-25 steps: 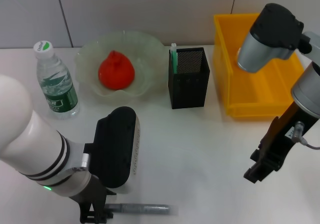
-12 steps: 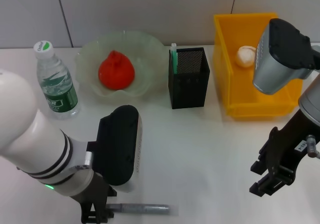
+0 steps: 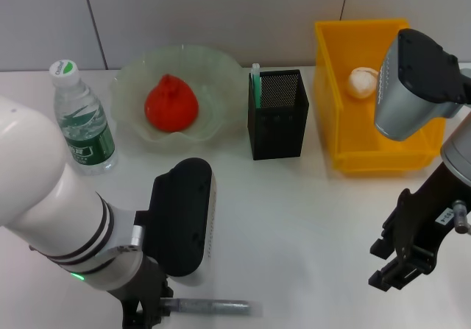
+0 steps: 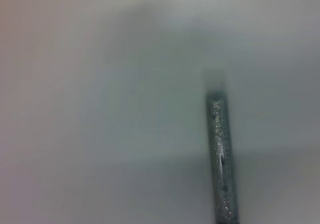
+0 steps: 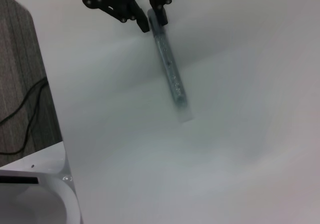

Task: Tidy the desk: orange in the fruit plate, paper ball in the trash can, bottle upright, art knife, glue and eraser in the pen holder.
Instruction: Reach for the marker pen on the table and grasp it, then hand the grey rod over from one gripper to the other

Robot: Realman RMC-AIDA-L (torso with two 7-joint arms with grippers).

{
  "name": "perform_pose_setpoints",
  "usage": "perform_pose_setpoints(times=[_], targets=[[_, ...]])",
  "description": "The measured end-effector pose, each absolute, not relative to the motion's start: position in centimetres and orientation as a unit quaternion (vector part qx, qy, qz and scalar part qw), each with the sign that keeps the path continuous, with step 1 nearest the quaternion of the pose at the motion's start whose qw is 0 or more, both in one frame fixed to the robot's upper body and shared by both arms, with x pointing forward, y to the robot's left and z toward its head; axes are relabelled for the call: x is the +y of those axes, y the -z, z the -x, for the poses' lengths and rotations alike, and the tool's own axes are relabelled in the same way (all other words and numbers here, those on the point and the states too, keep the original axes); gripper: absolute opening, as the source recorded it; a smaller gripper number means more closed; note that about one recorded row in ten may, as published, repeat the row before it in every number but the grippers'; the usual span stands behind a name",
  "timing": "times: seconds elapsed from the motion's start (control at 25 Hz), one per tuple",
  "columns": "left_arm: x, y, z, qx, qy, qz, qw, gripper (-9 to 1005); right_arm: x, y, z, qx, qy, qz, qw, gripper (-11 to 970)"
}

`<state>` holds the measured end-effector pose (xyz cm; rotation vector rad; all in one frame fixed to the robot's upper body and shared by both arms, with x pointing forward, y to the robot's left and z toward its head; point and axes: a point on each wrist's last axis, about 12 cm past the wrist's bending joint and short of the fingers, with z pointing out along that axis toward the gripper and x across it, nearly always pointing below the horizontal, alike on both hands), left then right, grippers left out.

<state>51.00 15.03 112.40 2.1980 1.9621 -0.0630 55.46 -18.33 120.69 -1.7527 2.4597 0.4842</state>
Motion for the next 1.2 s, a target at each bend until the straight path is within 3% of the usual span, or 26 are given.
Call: perform_pose_setpoints(times=[0.28, 1.2], targets=[[15.0, -112.2, -51.1, 0.664, 0.015, -0.741, 0.095, 193, -18.3, -120.6, -55.3, 0.803, -0.158, 0.573, 0.038, 466], [15.1, -112.8, -51.2, 0.665, 0.012, -0.739, 0.106, 153, -19.0, -120.8, -55.3, 0.809, -0.166, 0.562, 0.053, 470]])
